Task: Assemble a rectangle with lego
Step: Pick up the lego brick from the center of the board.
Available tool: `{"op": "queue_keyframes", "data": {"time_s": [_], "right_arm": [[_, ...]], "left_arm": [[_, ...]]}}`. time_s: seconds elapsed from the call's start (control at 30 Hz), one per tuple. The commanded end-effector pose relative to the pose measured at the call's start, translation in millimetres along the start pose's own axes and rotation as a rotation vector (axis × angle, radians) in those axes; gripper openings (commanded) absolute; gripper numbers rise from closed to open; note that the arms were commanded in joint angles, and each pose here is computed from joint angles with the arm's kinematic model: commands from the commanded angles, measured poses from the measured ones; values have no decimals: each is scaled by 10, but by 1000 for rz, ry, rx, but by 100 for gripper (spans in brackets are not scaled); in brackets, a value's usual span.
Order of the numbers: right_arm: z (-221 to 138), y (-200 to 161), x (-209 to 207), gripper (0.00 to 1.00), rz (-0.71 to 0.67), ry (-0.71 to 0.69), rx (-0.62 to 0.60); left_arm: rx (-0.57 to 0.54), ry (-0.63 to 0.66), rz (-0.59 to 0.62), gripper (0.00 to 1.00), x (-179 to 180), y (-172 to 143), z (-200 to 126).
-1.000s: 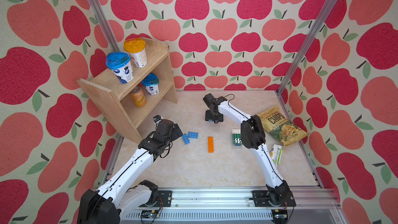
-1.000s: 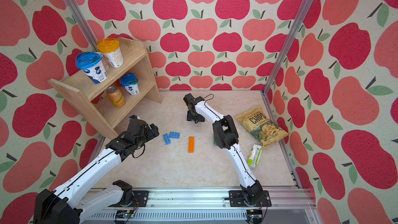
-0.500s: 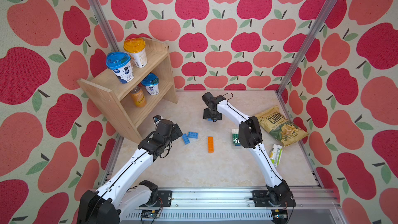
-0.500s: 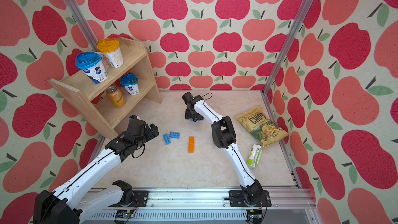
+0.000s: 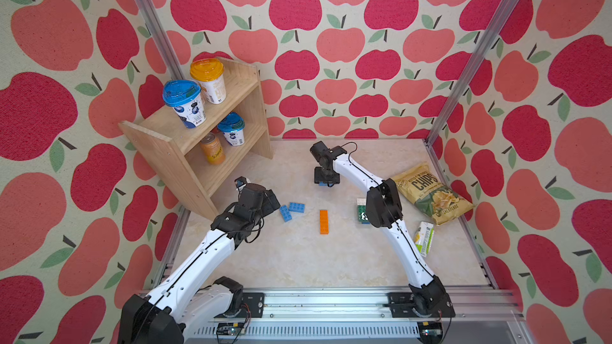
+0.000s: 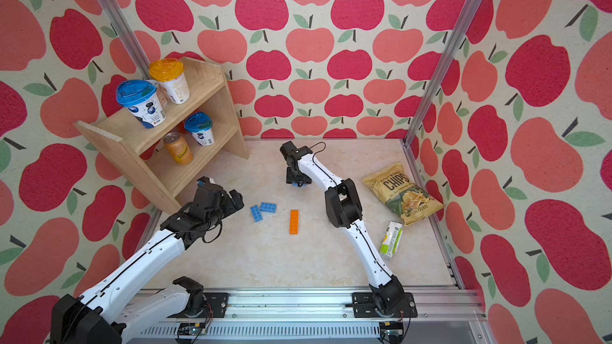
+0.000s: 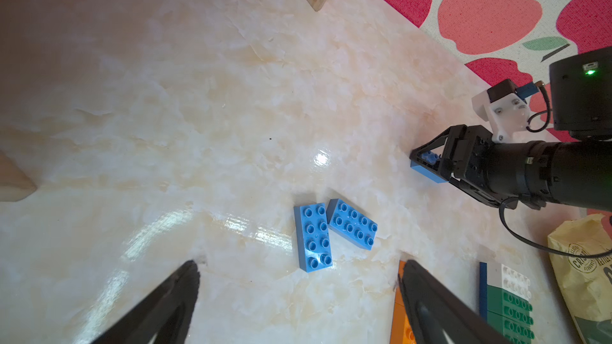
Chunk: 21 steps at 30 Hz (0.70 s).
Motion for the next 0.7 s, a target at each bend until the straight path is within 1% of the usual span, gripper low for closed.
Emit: {"op": "queue_keyframes", "data": {"time_s": [0.0,0.13,0.23,0.47,0.67], "right_arm": [[439,-417,0,50,-50,-3,181],[331,-388,32,41,-62,-7,157],[197,-350,110,33,-68,5,122],[-268,-198,245,28,-67,13,5],[-601,-272,342,28,-55,-4,-45]], "left_arm": [[-6,3,17,97,-3,37,-26],[-7,6,15,97,9,35,-31],[-10,2,12,98,11,34,-35],[-21,2,17,98,16,52,-57],[-25,-1,18,97,26,46,-70]]}}
Point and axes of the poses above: each gripper's point midway between its finger pads, its own z axis out along the fingers, its own x axis along the line the jaws close on, y = z × x, the point moved 4 cm from there along -z, back along the fingers, and after that the axes turned 7 degrees about -z, right-handed, at the moved point
